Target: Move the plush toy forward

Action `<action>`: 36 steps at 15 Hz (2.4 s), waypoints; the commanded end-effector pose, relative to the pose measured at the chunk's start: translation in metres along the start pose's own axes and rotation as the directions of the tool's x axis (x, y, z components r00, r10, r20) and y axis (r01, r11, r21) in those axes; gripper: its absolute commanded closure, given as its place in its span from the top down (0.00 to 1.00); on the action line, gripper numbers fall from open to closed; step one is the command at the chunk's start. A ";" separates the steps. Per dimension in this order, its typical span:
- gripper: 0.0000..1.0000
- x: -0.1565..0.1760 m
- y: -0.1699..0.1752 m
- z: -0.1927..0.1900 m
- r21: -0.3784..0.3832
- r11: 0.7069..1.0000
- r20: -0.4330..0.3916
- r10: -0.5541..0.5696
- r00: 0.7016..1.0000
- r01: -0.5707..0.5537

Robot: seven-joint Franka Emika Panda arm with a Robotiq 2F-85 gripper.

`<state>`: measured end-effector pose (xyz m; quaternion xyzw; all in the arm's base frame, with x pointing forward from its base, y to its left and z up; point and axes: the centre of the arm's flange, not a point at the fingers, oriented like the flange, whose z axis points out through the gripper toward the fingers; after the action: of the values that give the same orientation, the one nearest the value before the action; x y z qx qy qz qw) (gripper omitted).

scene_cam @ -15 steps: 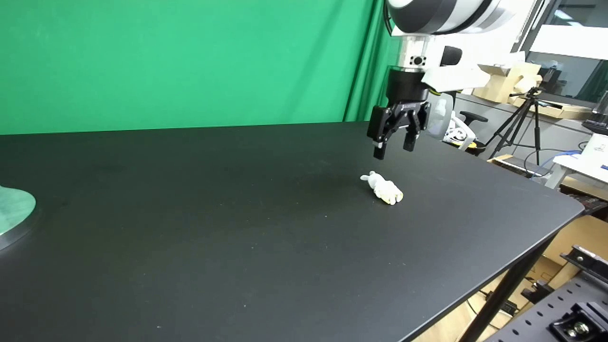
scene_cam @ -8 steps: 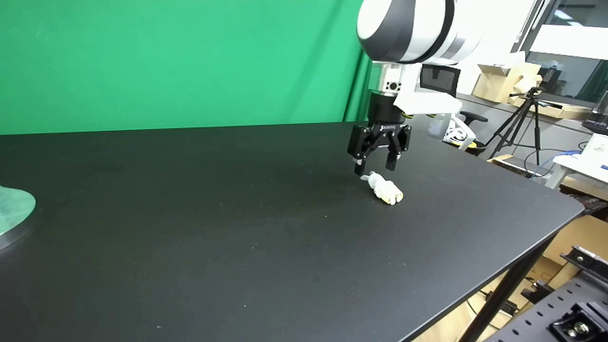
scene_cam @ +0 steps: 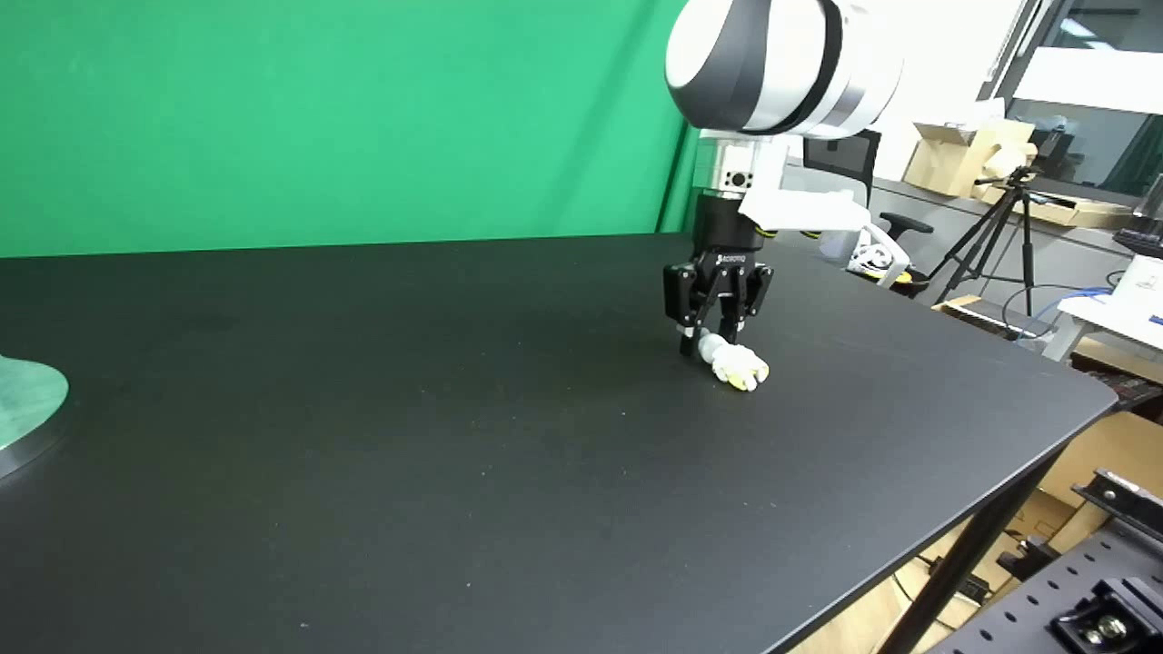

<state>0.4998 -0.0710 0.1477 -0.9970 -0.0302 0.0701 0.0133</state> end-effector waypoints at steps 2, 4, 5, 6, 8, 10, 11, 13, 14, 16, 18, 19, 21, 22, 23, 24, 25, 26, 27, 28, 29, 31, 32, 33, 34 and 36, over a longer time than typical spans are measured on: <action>0.19 0.003 0.001 -0.005 0.027 1.000 0.020 0.002 1.000 -0.002; 0.12 0.002 -0.001 -0.008 0.028 1.000 0.019 0.001 1.000 -0.001; 0.12 0.003 -0.002 -0.010 0.025 1.000 0.018 0.000 1.000 0.000; 0.12 0.004 -0.004 -0.014 0.023 1.000 0.017 -0.004 1.000 0.003; 0.12 0.011 -0.009 -0.025 0.014 1.000 0.010 -0.007 1.000 0.007; 0.12 0.023 -0.016 -0.041 0.002 1.000 -0.002 -0.023 1.000 0.023; 0.12 0.030 -0.019 -0.049 -0.002 1.000 -0.008 -0.029 1.000 0.029; 0.12 0.046 -0.027 -0.063 0.002 0.999 -0.019 -0.043 0.999 0.043; 0.12 0.055 -0.033 -0.069 0.009 0.999 -0.020 -0.049 0.999 0.049; 0.12 0.070 -0.045 -0.075 0.022 0.998 -0.013 -0.059 0.998 0.059; 0.12 0.081 -0.058 -0.075 0.029 0.997 -0.003 -0.068 0.998 0.068; 0.12 0.087 -0.066 -0.073 0.030 0.997 0.006 -0.073 0.997 0.073; 0.12 0.095 -0.079 -0.065 0.037 0.996 0.026 -0.077 0.997 0.076; 0.12 0.098 -0.086 -0.059 0.036 0.996 0.038 -0.081 0.996 0.079; 0.12 0.100 -0.092 -0.054 0.035 0.996 0.046 -0.084 0.995 0.083; 0.12 0.102 -0.097 -0.047 0.030 0.996 0.050 -0.083 0.995 0.082; 0.12 0.104 -0.101 -0.042 0.028 0.996 0.052 -0.084 0.995 0.082; 0.12 0.105 -0.106 -0.037 0.020 0.997 0.048 -0.080 0.996 0.079; 0.12 0.107 -0.110 -0.034 0.011 0.997 0.039 -0.072 0.997 0.072; 0.12 0.107 -0.113 -0.032 -0.001 0.998 0.020 -0.063 0.998 0.064; 0.12 0.108 -0.116 -0.030 -0.007 0.998 0.007 -0.059 0.998 0.059; 0.62 0.110 -0.121 -0.028 -0.003 0.999 0.000 -0.053 0.999 0.053; 0.67 0.109 -0.123 -0.027 -0.001 0.999 0.000 -0.054 0.999 0.054; 0.75 0.109 -0.125 -0.027 0.001 0.998 0.002 -0.056 0.998 0.056; 0.81 0.108 -0.126 -0.028 0.005 0.998 0.004 -0.058 0.998 0.058; 0.95 0.106 -0.128 -0.031 0.011 0.998 0.005 -0.062 0.998 0.061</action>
<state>0.5973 0.0593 0.1602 -0.9945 -0.0720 0.0727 0.0234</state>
